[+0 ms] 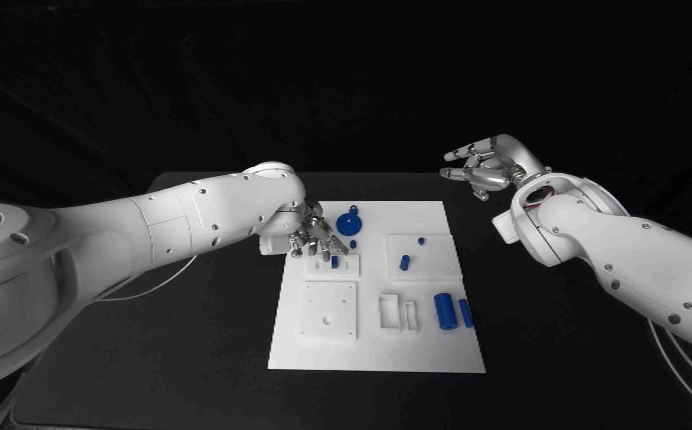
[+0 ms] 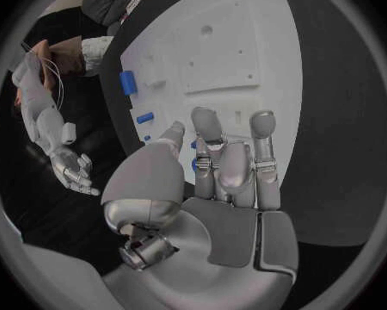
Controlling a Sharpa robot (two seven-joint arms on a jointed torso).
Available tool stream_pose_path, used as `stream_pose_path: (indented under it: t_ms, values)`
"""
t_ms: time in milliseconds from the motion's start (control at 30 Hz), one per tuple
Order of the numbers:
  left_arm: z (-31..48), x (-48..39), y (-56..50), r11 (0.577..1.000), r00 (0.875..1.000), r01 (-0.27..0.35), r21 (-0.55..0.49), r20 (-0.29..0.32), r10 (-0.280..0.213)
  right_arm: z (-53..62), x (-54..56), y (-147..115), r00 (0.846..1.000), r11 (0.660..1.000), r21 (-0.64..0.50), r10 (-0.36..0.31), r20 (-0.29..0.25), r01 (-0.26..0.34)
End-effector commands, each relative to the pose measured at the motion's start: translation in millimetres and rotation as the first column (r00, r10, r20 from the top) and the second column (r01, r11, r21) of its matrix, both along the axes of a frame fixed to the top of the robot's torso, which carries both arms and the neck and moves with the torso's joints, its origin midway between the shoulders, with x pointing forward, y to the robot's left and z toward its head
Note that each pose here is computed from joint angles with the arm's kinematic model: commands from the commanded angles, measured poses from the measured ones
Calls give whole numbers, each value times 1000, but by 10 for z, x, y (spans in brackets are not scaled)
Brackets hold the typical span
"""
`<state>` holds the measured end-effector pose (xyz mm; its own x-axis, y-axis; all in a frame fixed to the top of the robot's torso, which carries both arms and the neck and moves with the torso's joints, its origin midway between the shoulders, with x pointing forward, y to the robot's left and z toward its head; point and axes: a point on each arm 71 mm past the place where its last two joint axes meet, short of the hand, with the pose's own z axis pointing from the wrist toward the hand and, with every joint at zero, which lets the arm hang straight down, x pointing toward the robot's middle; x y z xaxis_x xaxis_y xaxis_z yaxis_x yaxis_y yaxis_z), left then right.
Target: Assemble the parts on the task board
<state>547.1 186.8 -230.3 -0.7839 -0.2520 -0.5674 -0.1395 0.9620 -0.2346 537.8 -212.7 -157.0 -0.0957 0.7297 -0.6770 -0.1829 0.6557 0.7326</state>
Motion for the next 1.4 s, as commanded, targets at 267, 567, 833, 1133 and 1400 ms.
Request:
stream_pose_path:
  t_ms: [267,567,833,1133,1400]
  values:
    - [448,241,239,995,993,-88,-53,76,92,-4,0,-3,1000,1000,-7,7,3,-7]
    - [636,516,494,977,967,-191,-89,152,203,-2,-2,2,1000,1000,-7,8,5,-8]
    - [667,625,546,978,964,-203,-49,167,208,21,-24,29,1000,1000,-3,17,10,-16]
    - [581,655,498,987,983,-160,22,92,157,52,-53,81,999,1000,1,30,17,-30]
    - [466,662,440,988,986,-154,30,69,151,88,-77,117,999,999,2,41,25,-41]
